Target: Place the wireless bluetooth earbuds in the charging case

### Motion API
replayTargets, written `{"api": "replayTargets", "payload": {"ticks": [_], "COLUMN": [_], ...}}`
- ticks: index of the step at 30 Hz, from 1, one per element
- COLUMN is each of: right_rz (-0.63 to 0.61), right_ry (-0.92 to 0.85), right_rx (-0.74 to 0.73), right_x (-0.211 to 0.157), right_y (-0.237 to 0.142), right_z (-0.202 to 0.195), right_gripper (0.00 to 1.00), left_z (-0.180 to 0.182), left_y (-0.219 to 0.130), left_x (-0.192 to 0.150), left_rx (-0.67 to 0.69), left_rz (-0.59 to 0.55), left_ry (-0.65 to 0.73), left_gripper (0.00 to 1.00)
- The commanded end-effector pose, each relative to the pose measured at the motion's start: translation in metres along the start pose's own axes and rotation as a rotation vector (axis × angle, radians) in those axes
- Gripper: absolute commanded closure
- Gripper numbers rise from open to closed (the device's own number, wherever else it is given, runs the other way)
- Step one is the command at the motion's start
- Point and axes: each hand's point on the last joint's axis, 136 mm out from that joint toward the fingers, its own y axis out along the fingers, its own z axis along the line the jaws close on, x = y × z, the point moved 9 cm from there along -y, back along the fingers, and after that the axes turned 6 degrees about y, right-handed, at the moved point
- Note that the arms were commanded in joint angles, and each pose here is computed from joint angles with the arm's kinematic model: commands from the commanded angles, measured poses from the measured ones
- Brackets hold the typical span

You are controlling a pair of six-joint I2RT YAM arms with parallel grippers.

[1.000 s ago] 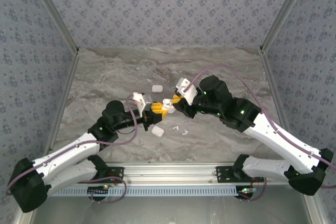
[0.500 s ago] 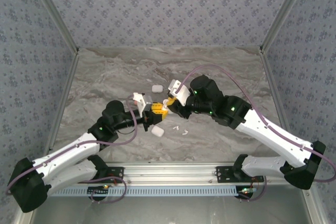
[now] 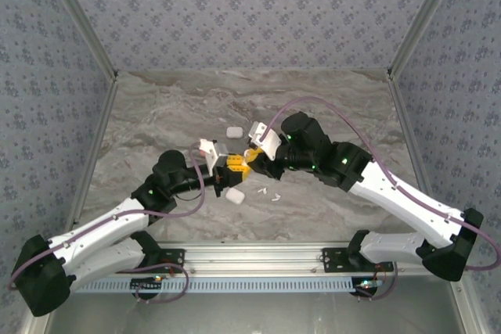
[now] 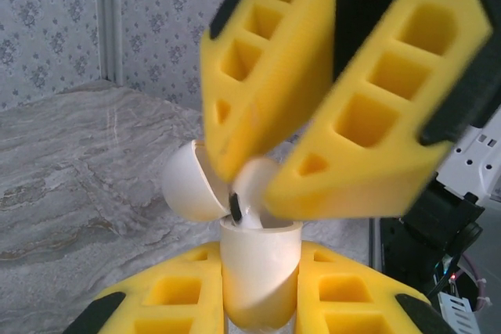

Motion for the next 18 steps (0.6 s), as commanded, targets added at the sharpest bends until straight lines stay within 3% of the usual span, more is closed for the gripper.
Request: {"api": "replayTargets", "payload": {"ticks": [1, 10, 16, 18], "right_rz": [-0.043, -0.248, -0.206, -0.187], "right_ry": [0.014, 0.226, 0.501, 0.548], "right_rx": [0.061, 0.071, 0.155, 0.211], "right_x": [0.014, 0.015, -0.021, -0.026], "right_y": [-0.015, -0.063, -0.051, -0.042], "right_z": [0.004, -0.023, -0.047, -0.047], "right_gripper": [0.70, 0.40, 0.04, 0.00], "left_z": [-0.003, -0.003, -0.004, -0.004], "left_y": [0.002, 0.001, 0.000, 0.000], "left_x": [0.026, 0.026, 0.028, 0.028], "left_rx": [-0.020, -0.019, -0.025, -0.024], "left_rz": [-0.080, -0.087, -0.100, -0.101], "left_ry": [0.052, 0.052, 0.053, 0.053], "left_gripper": [1.00, 1.00, 1.00, 1.00]}}
